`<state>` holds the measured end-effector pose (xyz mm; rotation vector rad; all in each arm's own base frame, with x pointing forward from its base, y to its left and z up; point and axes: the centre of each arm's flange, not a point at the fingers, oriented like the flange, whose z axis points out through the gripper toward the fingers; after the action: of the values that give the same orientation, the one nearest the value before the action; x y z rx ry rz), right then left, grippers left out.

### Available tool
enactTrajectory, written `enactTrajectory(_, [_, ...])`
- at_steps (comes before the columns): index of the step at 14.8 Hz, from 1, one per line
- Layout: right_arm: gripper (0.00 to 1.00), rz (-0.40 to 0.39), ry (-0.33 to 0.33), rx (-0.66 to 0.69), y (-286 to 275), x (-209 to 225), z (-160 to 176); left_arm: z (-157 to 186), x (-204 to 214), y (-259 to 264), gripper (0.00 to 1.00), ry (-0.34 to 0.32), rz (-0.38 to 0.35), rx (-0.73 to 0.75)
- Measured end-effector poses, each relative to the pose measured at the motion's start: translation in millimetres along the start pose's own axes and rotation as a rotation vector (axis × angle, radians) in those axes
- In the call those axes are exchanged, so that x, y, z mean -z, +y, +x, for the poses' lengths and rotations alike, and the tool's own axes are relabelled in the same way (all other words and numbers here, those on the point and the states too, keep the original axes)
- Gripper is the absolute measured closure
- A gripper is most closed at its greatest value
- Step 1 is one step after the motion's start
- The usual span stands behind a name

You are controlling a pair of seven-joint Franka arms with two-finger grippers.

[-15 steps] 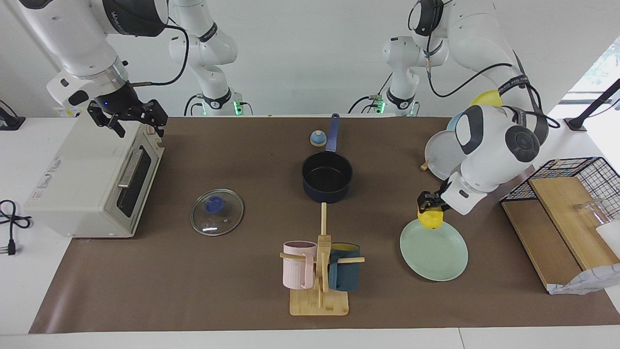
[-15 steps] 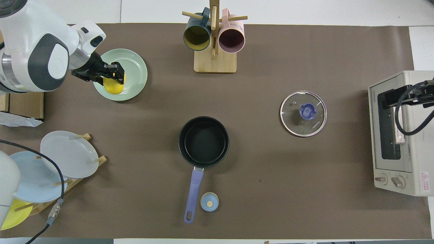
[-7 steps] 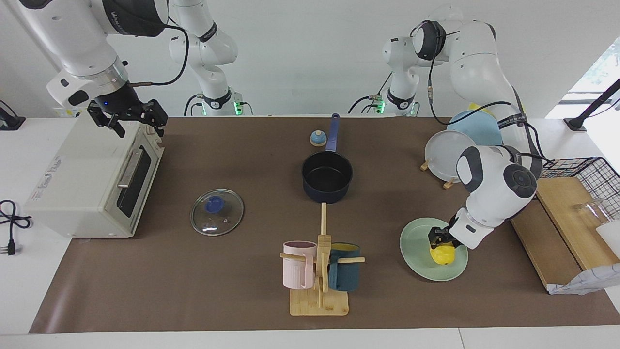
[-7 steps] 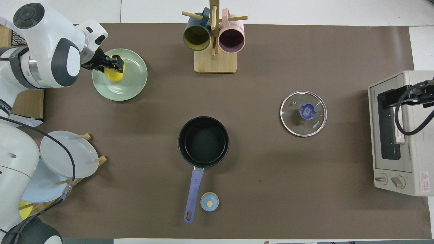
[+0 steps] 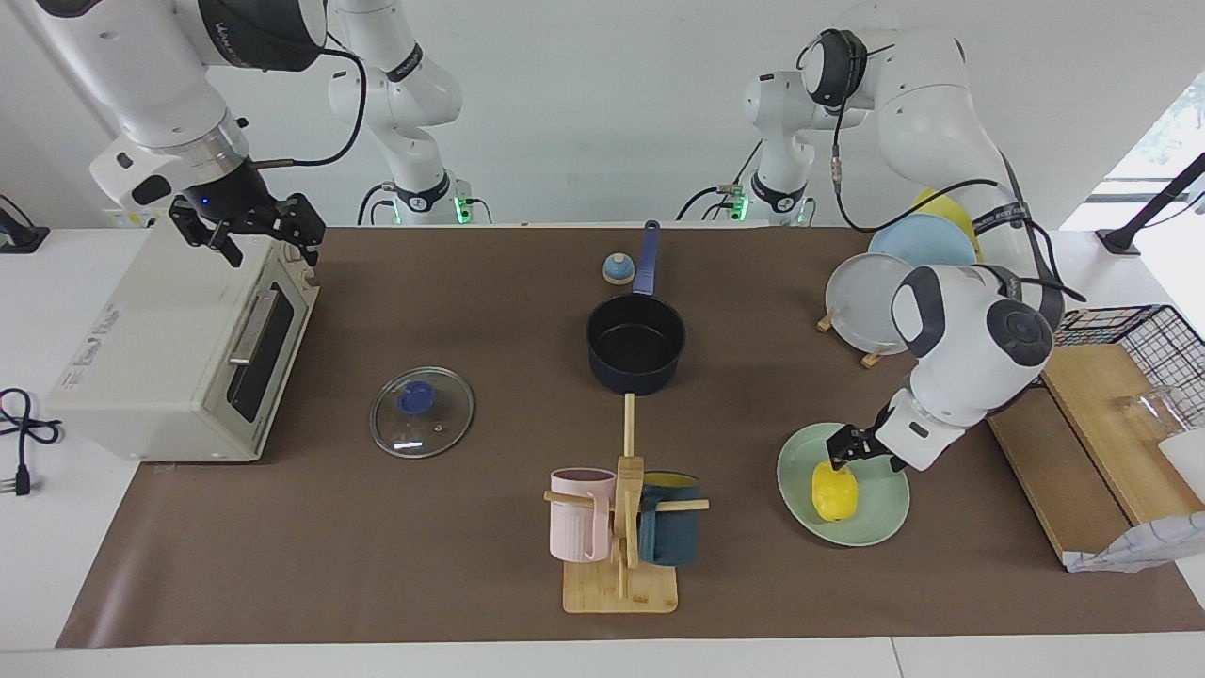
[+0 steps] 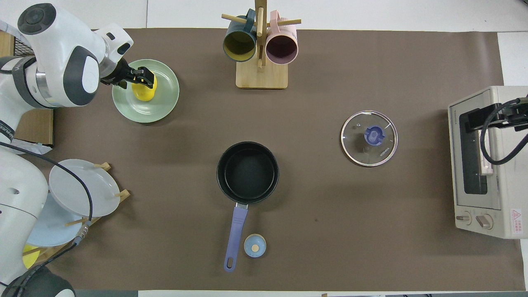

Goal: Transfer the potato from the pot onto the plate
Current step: 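Open the left gripper to drop the potato on the plate and withdraw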

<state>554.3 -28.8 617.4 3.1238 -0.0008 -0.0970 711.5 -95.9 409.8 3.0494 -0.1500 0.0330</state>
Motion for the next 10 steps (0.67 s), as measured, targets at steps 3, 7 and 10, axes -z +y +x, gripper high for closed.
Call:
enactTrajectory(3, [0.00, 0.000, 0.000, -0.007, 3.7, -0.1, -0.2, -22.6, 75.9, -2.2, 0.00, 0.012, 0.004, 0.030])
enactTrajectory(7, [0.00, 0.000, 0.000, -0.007, 4.1, -0.1, -0.2, -73.2, 180.5, -28.6, 0.00, 0.018, 0.024, 0.079])
enactTrajectory(10, [0.00, 0.000, 0.000, -0.007, 4.1, -0.1, -0.2, -121.8, 241.5, -29.8, 0.00, -0.011, 0.067, 0.080])
